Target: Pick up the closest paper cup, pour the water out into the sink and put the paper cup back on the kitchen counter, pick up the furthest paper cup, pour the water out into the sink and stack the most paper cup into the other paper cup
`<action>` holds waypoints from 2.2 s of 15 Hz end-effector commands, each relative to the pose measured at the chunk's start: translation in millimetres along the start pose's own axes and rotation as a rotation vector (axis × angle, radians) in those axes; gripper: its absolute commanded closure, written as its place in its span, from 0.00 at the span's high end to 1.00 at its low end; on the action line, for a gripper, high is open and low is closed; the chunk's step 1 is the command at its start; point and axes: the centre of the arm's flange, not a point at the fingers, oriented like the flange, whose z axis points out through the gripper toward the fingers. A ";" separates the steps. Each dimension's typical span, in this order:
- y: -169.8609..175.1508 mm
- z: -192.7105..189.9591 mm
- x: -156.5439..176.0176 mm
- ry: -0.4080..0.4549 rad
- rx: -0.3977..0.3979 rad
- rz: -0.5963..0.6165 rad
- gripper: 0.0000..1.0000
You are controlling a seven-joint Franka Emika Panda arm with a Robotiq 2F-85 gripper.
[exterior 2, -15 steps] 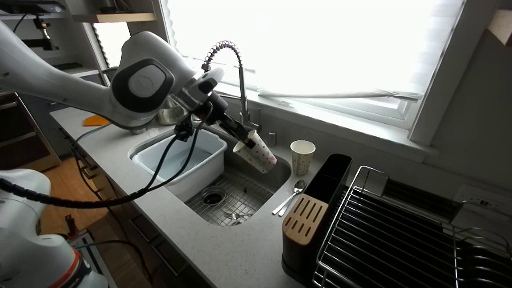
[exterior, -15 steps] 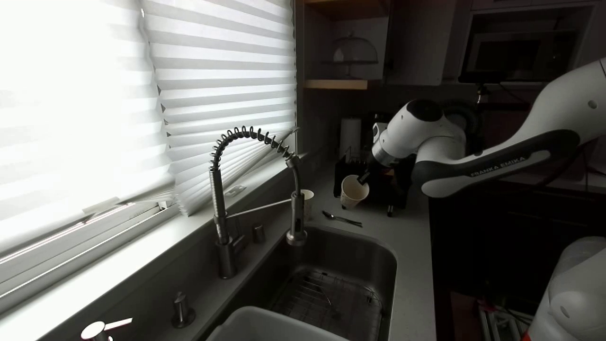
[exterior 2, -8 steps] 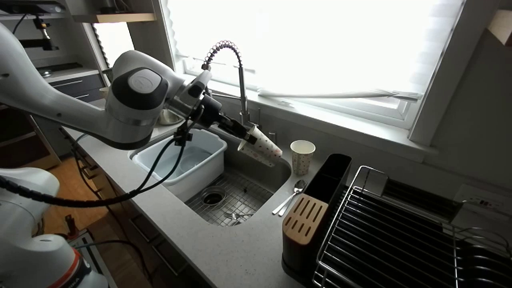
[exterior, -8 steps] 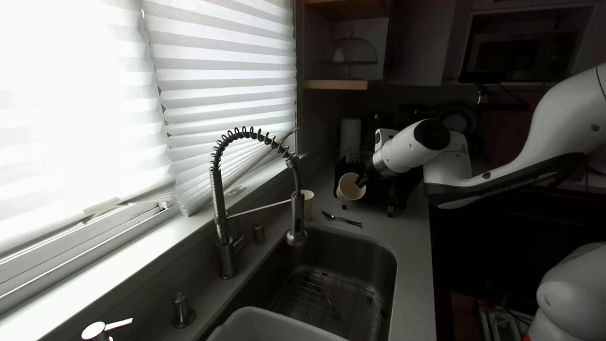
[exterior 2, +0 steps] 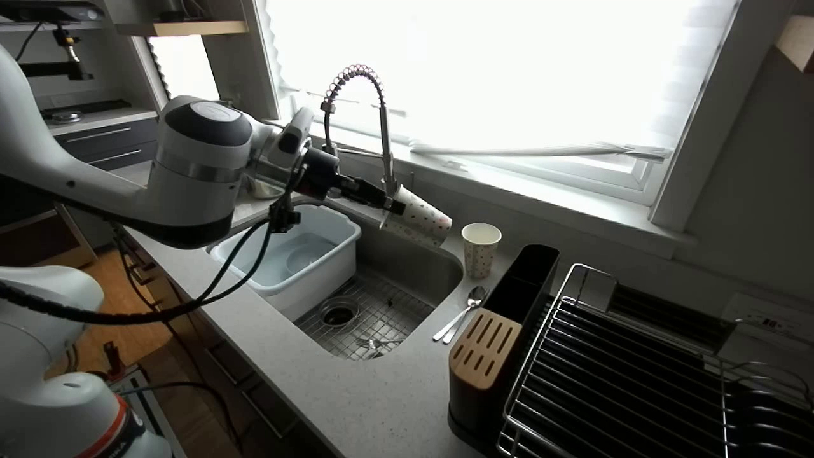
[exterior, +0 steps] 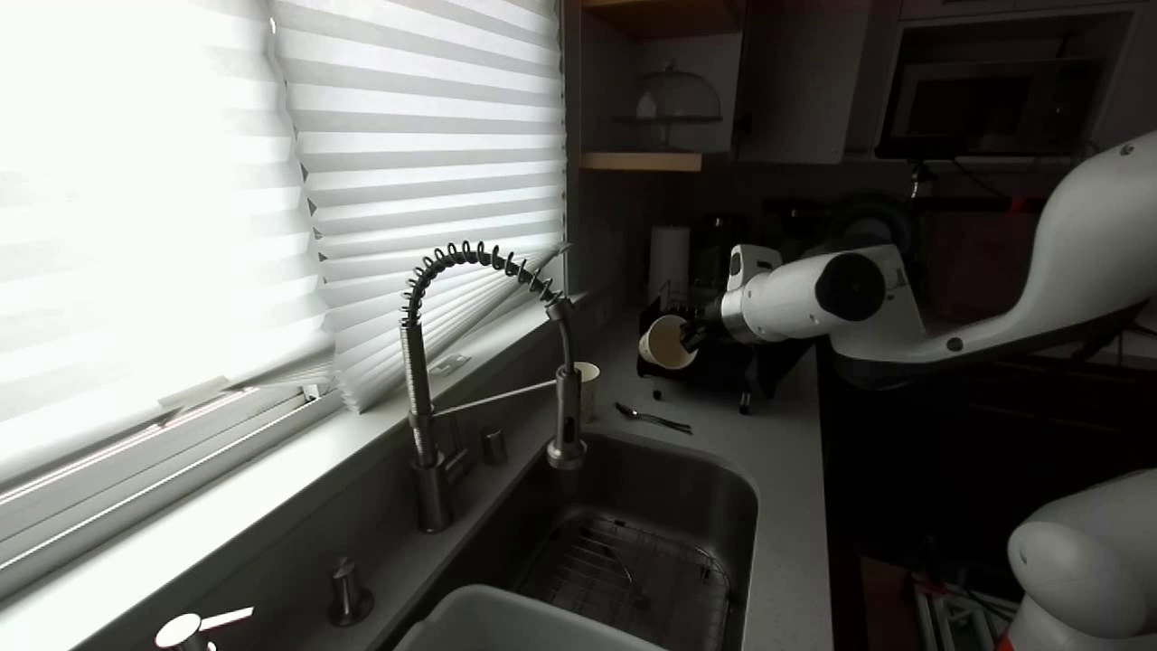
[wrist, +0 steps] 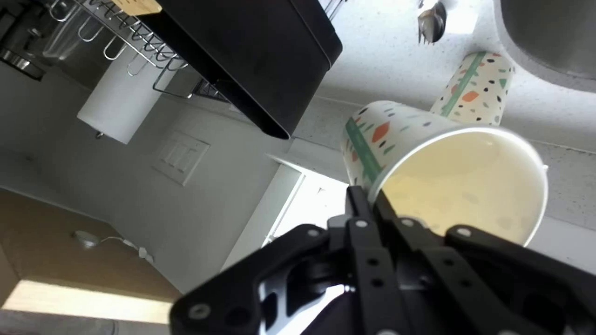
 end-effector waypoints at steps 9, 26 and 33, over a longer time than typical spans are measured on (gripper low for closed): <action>-8.1 -5.4 -15.6 0.276 -0.089 0.034 0.01; -7.0 7.7 -30.4 0.426 -0.113 0.031 0.01; -2.4 6.6 -26.6 0.574 -0.140 0.057 0.01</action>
